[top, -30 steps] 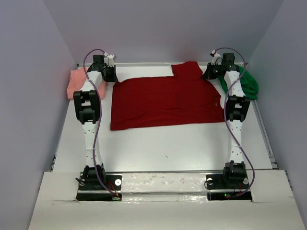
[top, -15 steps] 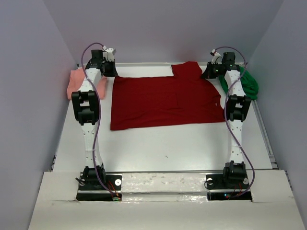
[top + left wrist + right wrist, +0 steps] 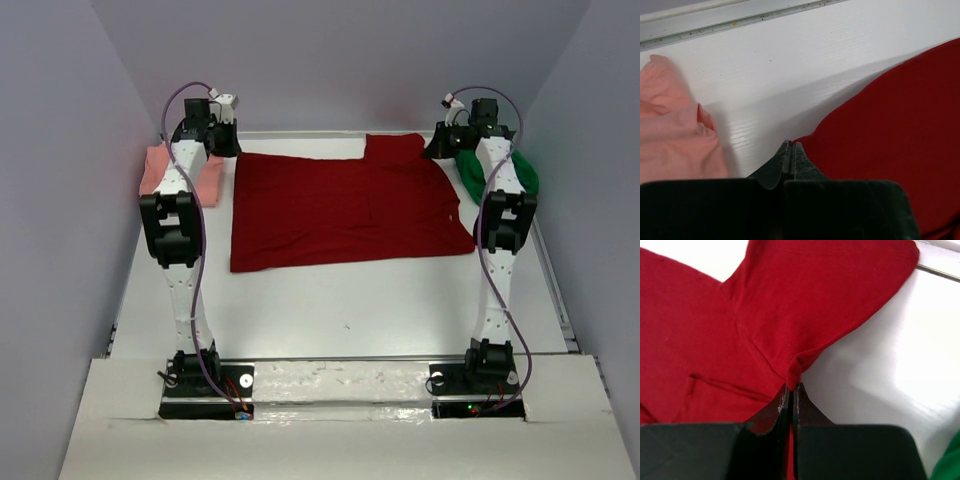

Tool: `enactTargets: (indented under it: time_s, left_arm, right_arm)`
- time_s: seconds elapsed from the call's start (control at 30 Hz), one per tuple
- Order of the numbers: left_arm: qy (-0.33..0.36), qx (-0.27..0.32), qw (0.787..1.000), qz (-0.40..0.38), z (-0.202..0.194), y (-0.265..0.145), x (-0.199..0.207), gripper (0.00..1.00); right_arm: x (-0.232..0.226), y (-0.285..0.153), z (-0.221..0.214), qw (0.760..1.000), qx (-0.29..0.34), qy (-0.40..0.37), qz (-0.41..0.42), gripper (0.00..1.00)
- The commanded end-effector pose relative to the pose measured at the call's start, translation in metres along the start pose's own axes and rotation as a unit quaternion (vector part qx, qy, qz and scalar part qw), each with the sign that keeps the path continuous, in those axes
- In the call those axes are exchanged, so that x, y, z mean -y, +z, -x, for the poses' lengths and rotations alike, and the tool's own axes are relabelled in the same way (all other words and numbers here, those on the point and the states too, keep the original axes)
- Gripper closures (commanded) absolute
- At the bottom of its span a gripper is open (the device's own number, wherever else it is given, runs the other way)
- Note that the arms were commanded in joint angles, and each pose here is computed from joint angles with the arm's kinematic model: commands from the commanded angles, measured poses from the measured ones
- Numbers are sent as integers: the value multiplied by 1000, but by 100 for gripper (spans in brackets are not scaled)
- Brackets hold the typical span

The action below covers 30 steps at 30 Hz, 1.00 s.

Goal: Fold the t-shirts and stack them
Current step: Grap the side of the flattened tshirt furthest away from the robot with both arms, then fold the other side of the tshirt into a rectangle

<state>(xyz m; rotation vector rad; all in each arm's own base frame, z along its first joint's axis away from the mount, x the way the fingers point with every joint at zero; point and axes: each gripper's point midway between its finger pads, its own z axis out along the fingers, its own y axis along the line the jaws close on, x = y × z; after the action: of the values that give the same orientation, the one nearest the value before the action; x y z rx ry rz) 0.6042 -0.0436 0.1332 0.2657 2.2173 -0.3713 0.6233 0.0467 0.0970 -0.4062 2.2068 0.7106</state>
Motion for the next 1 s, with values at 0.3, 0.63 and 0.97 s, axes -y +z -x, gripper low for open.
enactTargets:
  time_s: [0.3, 0.63, 0.97]
  left_arm:
    - [34, 26, 999, 13, 27, -50, 11, 100]
    - [32, 19, 999, 1, 22, -59, 16, 100]
    - [30, 10, 999, -7, 15, -62, 18, 100]
  right_arm:
    - [-32, -41, 20, 998, 6, -68, -6, 100]
    - [-34, -49, 12, 997, -7, -74, -17, 100]
    - [-35, -65, 10, 995, -16, -93, -44, 100]
